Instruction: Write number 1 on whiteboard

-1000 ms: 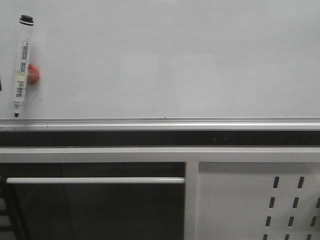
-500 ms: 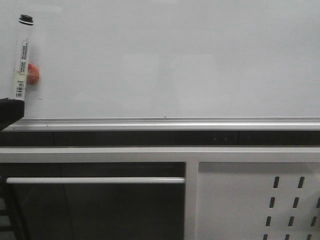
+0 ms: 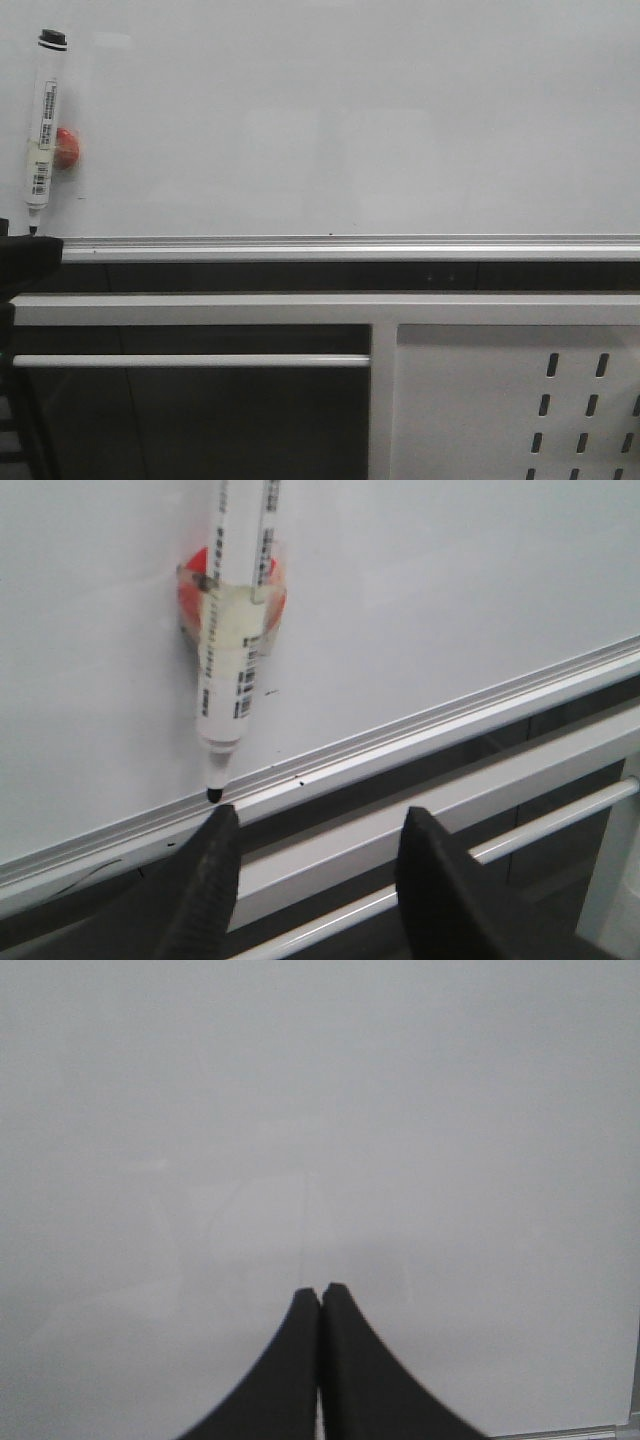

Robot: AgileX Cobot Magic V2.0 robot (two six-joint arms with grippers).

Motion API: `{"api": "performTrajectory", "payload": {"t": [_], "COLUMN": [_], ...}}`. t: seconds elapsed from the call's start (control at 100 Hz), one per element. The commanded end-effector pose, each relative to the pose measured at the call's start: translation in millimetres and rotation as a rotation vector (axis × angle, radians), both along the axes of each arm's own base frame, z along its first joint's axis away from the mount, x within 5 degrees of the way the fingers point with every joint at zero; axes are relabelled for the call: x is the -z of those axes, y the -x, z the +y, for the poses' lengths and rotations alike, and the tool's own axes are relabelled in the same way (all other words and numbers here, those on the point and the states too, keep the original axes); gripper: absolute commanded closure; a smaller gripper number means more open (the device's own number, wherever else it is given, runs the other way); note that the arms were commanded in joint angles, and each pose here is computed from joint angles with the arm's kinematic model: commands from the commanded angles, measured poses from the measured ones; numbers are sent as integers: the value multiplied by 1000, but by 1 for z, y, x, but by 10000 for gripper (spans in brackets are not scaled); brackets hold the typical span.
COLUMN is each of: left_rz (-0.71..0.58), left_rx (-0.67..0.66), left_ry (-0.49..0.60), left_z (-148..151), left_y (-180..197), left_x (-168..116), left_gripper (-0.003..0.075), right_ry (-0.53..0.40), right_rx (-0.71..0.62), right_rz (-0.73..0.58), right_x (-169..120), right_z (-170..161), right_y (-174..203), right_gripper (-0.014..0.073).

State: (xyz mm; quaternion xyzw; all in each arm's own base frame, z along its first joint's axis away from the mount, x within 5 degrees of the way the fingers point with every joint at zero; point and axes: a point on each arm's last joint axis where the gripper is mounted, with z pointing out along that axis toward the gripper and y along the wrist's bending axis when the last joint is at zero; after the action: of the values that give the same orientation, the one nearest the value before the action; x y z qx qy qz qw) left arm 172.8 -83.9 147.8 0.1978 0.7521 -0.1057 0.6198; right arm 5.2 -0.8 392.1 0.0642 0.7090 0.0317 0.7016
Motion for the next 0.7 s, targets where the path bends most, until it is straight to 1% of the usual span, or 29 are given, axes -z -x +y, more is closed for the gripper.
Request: {"api": "performTrajectory", "payload": {"t": [0.0,0.2,0.29,0.34,0.6,0.65,0.69], "left_rz": [-233,-278,-320,-333,-340,-337,-337], "left_rx": [-29,-33,-39,-43,-100,-104,-107], "left_ry": [111,131,100,100,116,116,117], "left_z": [-1,-6,-8,-9,-7,-6,-6], "left_y": [-6,-16,-22,-24,-30,-30,-30], "left_x": [-26,-35,-40,-43,-46,-46,-46], "left_gripper": [396,395,396,395,397,415,447], "right_ry": [14,14,14,14,14,14,14], "right_rx": [-1,-1,-1,-1,-1,-1,-1], "right_rz": [-78,-78,-78,-78,-78,-78,-78], "right_x": [-14,-14,-14,-14,-14,-14,-14], "right_z": [0,0,0,0,0,0,0], "right_y": [-3,-3,-3,-3,-3,-3,-3], "right_gripper": [656,656,656,656,656,656,656]}}
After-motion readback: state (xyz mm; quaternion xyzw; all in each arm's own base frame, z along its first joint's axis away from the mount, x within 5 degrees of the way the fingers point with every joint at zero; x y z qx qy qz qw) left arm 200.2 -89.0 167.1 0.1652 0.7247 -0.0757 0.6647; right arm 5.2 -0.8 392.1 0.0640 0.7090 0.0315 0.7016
